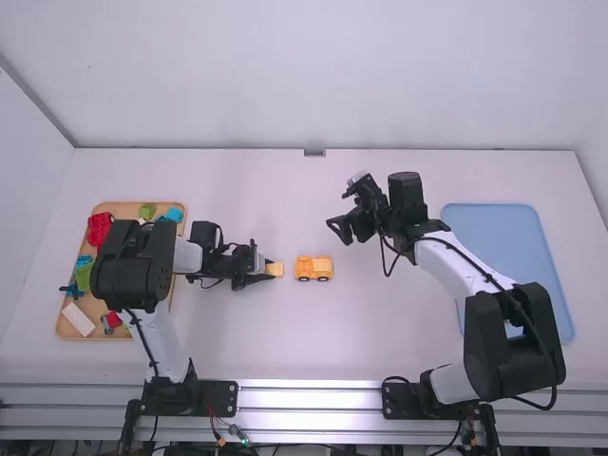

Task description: Assemble lego blocks to make yellow taxi

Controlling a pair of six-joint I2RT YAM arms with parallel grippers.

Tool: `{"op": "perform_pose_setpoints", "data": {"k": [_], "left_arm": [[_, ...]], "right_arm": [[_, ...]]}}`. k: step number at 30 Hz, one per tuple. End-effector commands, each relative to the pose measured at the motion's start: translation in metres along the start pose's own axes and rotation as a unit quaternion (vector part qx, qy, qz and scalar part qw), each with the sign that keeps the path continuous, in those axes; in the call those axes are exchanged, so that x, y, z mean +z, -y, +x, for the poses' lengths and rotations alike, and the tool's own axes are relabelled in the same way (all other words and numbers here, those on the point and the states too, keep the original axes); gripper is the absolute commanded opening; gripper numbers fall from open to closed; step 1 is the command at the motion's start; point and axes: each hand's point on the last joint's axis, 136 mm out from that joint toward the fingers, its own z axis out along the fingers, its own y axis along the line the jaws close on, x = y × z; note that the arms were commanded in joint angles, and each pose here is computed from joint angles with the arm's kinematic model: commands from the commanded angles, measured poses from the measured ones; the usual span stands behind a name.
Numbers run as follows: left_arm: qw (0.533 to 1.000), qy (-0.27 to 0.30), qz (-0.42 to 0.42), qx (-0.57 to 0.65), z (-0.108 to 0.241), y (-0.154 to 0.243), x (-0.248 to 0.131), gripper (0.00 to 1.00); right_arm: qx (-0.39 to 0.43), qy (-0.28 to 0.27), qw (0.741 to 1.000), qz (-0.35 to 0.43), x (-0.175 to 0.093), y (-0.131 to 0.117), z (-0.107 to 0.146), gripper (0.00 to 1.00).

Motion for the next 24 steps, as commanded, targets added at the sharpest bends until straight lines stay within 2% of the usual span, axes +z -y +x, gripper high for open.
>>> {"op": "perform_pose_setpoints", "data": {"k": [1, 6, 9, 12, 13, 15, 17, 22, 24], "left_arm": [[0.999, 0.047, 0.011, -0.009, -0.014, 0.005, 0.000, 0.27], [0.997, 0.068, 0.017, -0.026, -0.028, -0.001, -0.003, 0.29], [0.996, 0.072, 0.021, -0.051, -0.037, -0.006, -0.006, 0.25], [0.997, 0.068, 0.026, -0.039, -0.047, -0.009, -0.007, 0.20], [0.997, 0.069, 0.026, -0.038, -0.047, -0.009, -0.006, 0.20], [0.996, 0.075, 0.033, -0.037, -0.055, -0.009, -0.003, 0.20], [0.996, 0.076, 0.038, -0.041, -0.059, -0.008, 0.000, 0.19], [0.995, 0.077, 0.055, -0.030, -0.067, -0.004, 0.011, 0.18], [0.996, 0.064, 0.058, -0.032, -0.067, -0.005, 0.017, 0.16]], "right_arm": [[-0.001, 0.004, 1.000, -0.001, -0.003, -0.002, -0.001, 0.98], [-0.059, -0.017, 0.998, -0.011, -0.003, -0.006, 0.010, 0.99], [-0.101, -0.031, 0.994, -0.023, 0.000, -0.010, 0.030, 0.98], [-0.148, 0.012, 0.987, -0.061, 0.009, -0.026, 0.054, 0.98], [-0.151, 0.015, 0.986, -0.063, 0.009, -0.027, 0.055, 0.98], [-0.180, 0.063, 0.976, -0.106, 0.006, -0.045, 0.069, 0.98], [-0.189, 0.086, 0.969, -0.137, 0.002, -0.055, 0.078, 0.98], [-0.166, 0.086, 0.963, -0.194, 0.011, -0.061, 0.101, 0.98], [-0.189, 0.088, 0.953, -0.222, 0.017, -0.065, 0.110, 0.98]]}}
